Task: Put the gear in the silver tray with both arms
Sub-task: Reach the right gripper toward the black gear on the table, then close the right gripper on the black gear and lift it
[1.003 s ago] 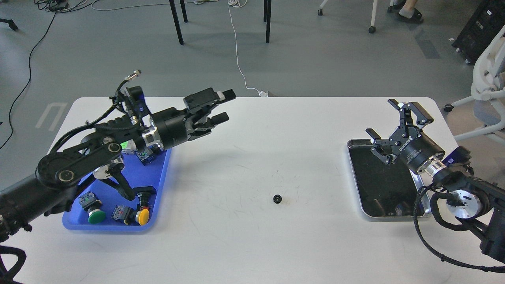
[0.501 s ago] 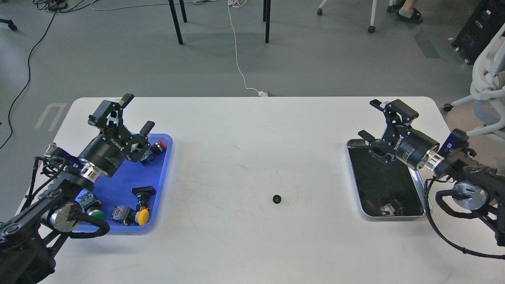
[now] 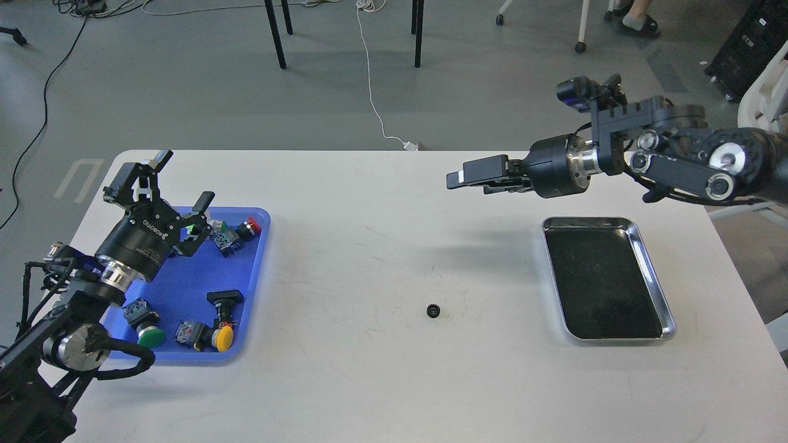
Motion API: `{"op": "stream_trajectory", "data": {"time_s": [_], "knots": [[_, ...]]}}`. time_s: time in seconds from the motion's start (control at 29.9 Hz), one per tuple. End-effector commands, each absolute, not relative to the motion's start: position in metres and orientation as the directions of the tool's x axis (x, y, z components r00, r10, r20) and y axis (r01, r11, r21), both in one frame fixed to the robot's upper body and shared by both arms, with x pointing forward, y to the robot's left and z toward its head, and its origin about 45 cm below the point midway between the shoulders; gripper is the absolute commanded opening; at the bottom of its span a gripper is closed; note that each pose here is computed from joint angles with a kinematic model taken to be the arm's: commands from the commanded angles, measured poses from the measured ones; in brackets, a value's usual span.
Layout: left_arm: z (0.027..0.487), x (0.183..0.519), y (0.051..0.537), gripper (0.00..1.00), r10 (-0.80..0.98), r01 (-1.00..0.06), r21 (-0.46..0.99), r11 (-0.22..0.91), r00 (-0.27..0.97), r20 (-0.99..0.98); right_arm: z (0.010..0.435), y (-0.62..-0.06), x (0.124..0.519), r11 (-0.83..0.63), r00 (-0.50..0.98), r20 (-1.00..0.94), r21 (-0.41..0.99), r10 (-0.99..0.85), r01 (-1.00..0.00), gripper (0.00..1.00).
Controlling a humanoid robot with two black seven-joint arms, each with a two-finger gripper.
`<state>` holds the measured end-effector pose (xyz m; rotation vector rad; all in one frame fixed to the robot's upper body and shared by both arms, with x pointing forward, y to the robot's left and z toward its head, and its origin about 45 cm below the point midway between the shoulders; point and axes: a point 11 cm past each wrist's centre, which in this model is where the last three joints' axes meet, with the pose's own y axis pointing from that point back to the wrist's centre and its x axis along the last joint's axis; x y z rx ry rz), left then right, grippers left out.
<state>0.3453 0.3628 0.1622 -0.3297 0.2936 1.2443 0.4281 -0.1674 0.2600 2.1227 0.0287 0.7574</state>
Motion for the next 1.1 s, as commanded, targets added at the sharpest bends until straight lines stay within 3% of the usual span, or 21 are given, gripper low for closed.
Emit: {"op": "stream_trajectory", "data": {"time_s": [0.0,0.17,0.33,0.97,1.07], "knots": [[0.163,0.345,0.364,0.98,0.872,-0.956,-0.088,0.279,0.291,-0.394,0.250,-0.126,0.414,-0.545,0.729,0.465,0.825,0.503,-0.150,0.99],[0.162,0.343,0.364,0.98,0.872,-0.956,-0.082,0.282,0.291,-0.394,0.212,-0.096,0.387,-0.423,0.641,0.353,0.905,0.682,-0.049,0.99],[0.160,0.341,0.365,0.98,0.873,-0.957,-0.077,0.280,0.288,-0.394,0.191,-0.123,0.392,-0.354,0.525,0.363,0.927,0.770,-0.123,0.98],[0.158,0.340,0.363,0.98,0.870,-0.958,-0.077,0.278,0.285,-0.402,0.161,-0.119,0.362,-0.448,0.469,0.428,0.891,0.773,-0.074,0.92],[0.158,0.340,0.364,0.98,0.871,-0.958,-0.077,0.278,0.285,-0.401,0.159,-0.125,0.363,-0.437,0.455,0.424,0.896,0.783,-0.081,0.87]]}}
